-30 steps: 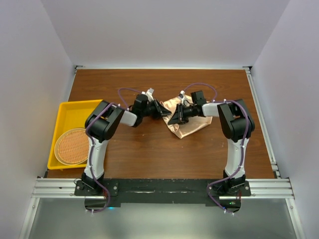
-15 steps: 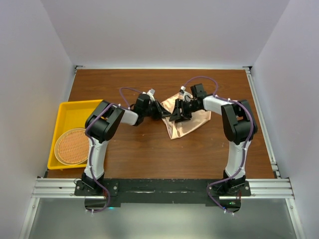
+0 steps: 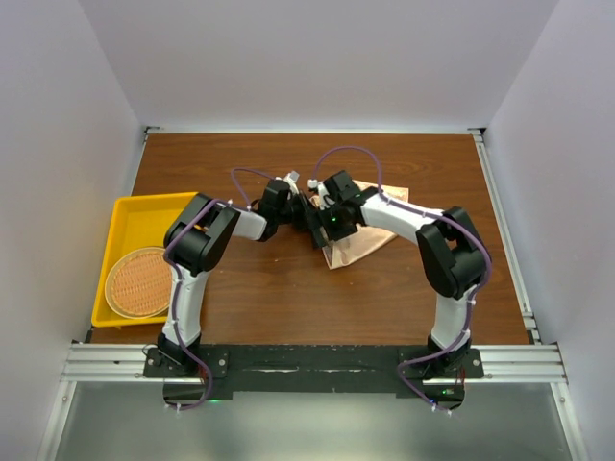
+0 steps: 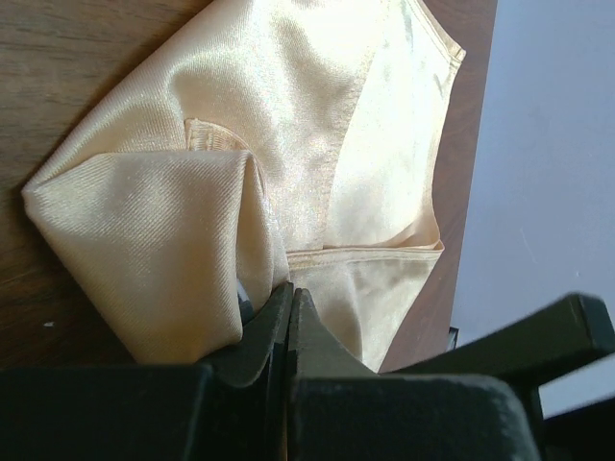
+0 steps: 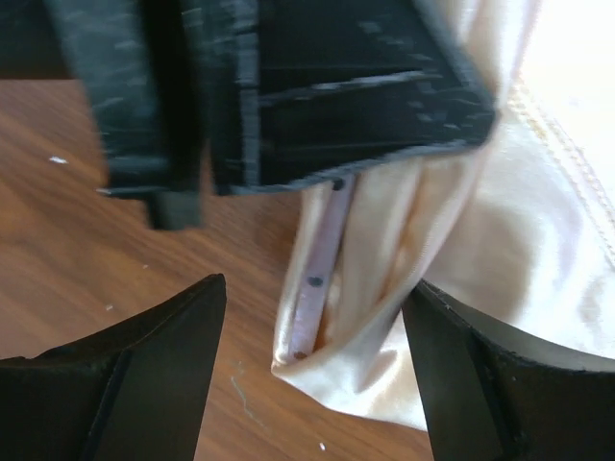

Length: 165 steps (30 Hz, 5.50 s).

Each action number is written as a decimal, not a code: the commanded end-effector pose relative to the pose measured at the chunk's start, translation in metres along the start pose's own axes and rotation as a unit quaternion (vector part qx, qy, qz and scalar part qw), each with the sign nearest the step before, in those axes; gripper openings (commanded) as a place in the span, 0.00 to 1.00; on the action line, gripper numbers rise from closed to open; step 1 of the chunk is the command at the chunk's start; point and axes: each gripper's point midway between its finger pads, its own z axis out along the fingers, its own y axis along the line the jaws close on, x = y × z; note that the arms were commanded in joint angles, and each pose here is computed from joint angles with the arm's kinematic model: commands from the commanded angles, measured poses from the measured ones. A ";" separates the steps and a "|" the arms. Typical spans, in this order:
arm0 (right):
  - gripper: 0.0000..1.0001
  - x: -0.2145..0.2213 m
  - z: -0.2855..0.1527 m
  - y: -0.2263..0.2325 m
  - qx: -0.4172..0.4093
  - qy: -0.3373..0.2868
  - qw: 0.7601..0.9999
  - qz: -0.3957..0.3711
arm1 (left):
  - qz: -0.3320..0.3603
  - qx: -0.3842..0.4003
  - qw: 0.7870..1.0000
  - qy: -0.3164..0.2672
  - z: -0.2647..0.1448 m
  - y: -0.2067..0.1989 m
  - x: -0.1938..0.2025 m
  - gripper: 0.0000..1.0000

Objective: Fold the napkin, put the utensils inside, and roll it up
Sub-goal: Roll the napkin with the utensil

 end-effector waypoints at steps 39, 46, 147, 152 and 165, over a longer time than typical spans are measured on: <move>0.00 0.015 0.040 0.034 -0.151 0.013 0.988 0.036 | -0.062 -0.113 0.990 -0.062 -0.133 -0.007 -0.059 0.66; 0.00 0.012 0.044 0.046 -0.237 0.023 0.967 0.091 | -0.138 -0.163 0.977 0.011 -0.107 0.005 -0.017 0.74; 0.69 -0.019 0.019 -0.015 0.182 -0.022 0.955 -0.232 | -0.134 -0.130 0.981 -0.057 -0.030 0.103 -0.015 0.00; 0.40 -0.011 0.040 -0.009 0.151 0.001 0.960 -0.234 | -0.138 -0.127 0.981 -0.051 -0.029 0.103 -0.014 0.00; 0.00 0.032 0.050 0.064 -0.098 0.108 0.986 -0.076 | -0.047 -0.036 0.998 0.014 -0.042 0.050 -0.040 0.00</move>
